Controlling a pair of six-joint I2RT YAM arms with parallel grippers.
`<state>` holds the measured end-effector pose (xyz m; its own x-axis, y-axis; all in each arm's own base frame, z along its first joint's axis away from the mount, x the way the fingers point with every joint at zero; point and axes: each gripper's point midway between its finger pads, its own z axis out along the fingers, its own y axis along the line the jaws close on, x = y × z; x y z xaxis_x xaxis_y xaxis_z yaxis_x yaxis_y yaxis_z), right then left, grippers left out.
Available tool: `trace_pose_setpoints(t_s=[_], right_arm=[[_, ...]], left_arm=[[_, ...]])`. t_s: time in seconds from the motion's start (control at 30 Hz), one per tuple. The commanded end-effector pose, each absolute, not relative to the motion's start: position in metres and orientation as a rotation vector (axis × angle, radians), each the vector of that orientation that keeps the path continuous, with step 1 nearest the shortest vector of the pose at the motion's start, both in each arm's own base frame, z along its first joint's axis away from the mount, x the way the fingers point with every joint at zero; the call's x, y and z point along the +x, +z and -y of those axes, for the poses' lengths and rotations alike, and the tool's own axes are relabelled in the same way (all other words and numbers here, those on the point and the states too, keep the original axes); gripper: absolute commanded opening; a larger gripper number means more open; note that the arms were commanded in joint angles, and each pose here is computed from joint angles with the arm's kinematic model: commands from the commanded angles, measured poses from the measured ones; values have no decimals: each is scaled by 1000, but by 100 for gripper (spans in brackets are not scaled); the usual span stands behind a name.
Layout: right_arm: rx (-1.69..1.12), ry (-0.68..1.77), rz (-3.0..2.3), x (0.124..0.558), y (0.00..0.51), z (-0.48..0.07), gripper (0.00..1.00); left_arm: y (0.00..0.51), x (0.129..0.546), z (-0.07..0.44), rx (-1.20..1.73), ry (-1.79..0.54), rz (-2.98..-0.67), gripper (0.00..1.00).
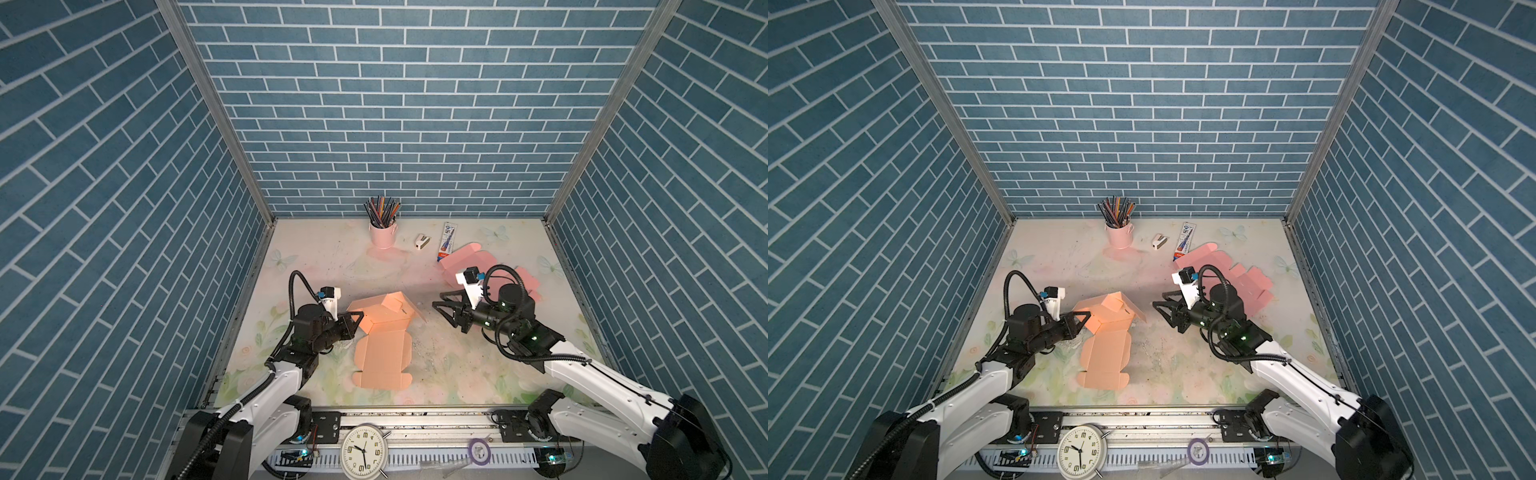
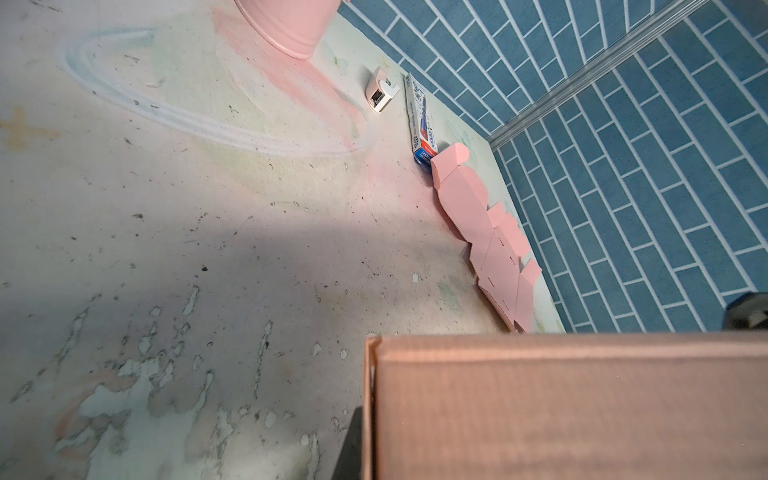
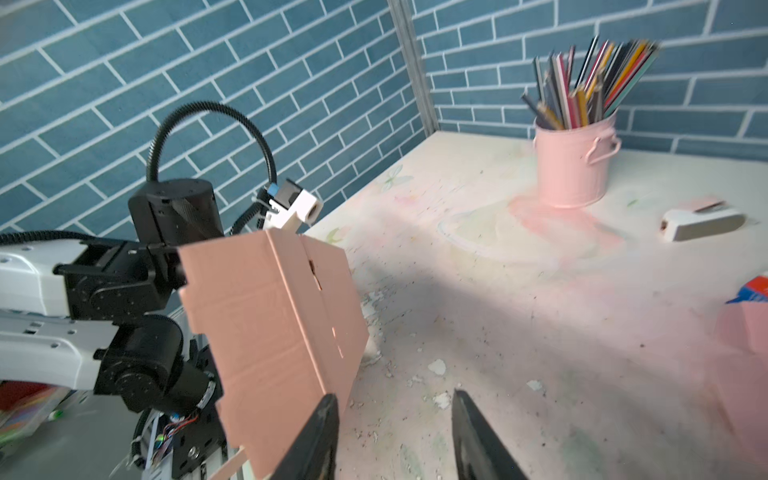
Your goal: Fold the paper box
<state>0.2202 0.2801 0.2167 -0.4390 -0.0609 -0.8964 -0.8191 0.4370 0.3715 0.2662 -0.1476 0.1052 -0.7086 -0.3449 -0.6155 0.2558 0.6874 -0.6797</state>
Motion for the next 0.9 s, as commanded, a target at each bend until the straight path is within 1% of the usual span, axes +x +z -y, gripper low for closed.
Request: trace_pose_setpoints(t_s=[0.0,0.2,0.4,0.57,0.77,0.87], right_arm=[[-836,1178,-1730,210,234,-298,45],[-962,1198,-1722,198,230,-326,44],[-1006,1200,-1729,195,225,-338,42],[-1023,1162,-1745,197,222,-344,42],[-1049,1114,-1757,195,220,-354,38],[-1051,1051,-1799,199,214,-359,37]], left_arm=[[114,272,150,-34,-1006,-2115,0],[108,270,153,-23,-1008,-2136,0],[105,270,154,-18,-997,-2147,0],[102,269,155,-18,-993,-2156,0],[99,269,155,-31,-969,-2165,0],[96,269,154,-45,-950,-2174,0]])
